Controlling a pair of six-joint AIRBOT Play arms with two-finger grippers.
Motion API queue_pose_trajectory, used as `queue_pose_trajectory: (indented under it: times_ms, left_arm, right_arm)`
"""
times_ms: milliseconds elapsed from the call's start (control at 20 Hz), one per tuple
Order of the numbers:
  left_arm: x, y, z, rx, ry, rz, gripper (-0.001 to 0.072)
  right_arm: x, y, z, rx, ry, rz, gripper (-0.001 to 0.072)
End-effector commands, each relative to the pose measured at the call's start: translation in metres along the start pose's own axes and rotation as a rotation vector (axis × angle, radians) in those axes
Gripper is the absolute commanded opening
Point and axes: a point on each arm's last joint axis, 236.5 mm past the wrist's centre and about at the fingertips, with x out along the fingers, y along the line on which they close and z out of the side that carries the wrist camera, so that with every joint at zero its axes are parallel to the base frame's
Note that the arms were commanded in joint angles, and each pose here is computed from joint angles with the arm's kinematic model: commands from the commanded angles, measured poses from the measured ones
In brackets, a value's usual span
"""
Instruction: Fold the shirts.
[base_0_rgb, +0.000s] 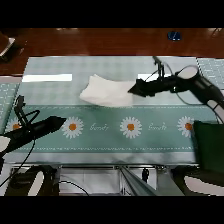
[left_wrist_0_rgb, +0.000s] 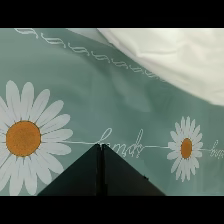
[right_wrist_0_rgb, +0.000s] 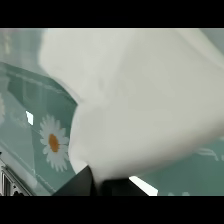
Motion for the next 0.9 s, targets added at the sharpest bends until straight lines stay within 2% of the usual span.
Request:
queue_pose_trajectory:
  times_ms: [0, 250, 500, 850]
  left_arm:
    - [0.000, 0.000, 0.000, 0.000, 0.000, 0.000, 0.0021]
    - [0.000, 0.000, 0.000, -0.001, 0.001, 0.000, 0.0021]
    - [0.000, -0.009, 0.004, -0.033, -0.017, -0.039, 0.0021]
    - [0.000, -0.010, 0.008, -0.033, -0.032, -0.042, 0.0021]
  right_arm:
    - [-0.068, 0.073, 0.041, -0.203, -0.105, 0.007, 0.0025]
    - [-0.174, 0.067, 0.073, -0.209, -0.227, -0.197, 0.0025]
    - [-0.287, 0.020, 0.074, -0.027, -0.384, -0.347, 0.0025]
    - [-0.393, -0.058, -0.006, 0.325, -0.416, -0.555, 0.0025]
